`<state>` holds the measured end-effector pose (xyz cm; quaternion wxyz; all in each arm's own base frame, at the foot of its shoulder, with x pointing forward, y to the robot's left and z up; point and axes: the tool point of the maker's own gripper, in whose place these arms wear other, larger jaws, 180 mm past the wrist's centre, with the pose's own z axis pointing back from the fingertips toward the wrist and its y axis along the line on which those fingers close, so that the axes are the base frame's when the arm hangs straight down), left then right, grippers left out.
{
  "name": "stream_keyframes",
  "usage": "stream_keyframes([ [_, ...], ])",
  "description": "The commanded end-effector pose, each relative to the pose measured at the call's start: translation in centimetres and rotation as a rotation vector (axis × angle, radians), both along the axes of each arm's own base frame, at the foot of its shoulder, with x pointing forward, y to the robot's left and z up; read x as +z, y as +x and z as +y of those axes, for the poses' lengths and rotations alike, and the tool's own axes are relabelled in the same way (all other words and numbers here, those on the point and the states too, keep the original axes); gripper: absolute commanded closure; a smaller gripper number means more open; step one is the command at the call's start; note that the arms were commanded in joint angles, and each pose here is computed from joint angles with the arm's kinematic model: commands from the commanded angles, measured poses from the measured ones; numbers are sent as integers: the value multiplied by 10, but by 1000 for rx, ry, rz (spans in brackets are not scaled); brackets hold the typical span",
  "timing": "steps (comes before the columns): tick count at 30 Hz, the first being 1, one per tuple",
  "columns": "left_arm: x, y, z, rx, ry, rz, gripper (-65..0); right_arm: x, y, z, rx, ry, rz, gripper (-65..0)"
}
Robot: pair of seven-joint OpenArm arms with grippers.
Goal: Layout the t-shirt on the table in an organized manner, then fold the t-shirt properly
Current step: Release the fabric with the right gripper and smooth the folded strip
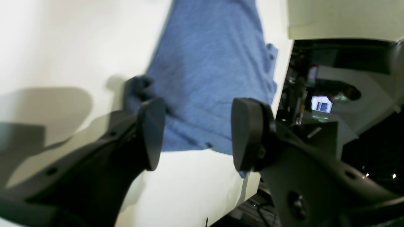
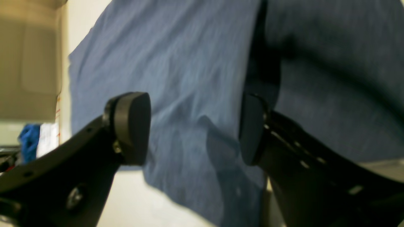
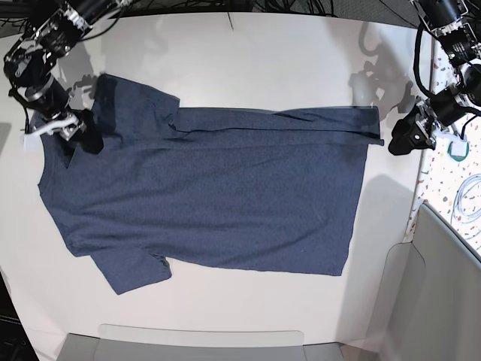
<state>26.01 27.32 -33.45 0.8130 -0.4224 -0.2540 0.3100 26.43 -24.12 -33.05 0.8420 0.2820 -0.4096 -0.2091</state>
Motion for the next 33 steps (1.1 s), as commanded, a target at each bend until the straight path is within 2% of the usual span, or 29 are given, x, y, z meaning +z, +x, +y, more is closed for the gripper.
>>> stream_keyframes([
  [1,15,3,1,-5,-26,-33,-323,7,-3,-3,2,-10,-29,-419],
  [6,5,-9,0,-4,-29,5,-323,-13,-41,6,9,57,32,-418],
  [9,1,-14,-1,-4,-31,18,-323,-21,-54,6,4,65,65,-418],
  [12,6,-13,-3,-15,-16,4,-323,-26,-64,0,-49,73,73,-418],
  [19,6,-17,-5,-25,-6,7,-323,-48,-76,-7,-103,132,128,-418],
  [22,6,-17,-5,-25,-6,7,-323,-59,-80,-7,-107,118,176,-417],
  [33,6,-17,-5,-21,-9,9,-323,-72,-75,20,-52,121,219,-416],
])
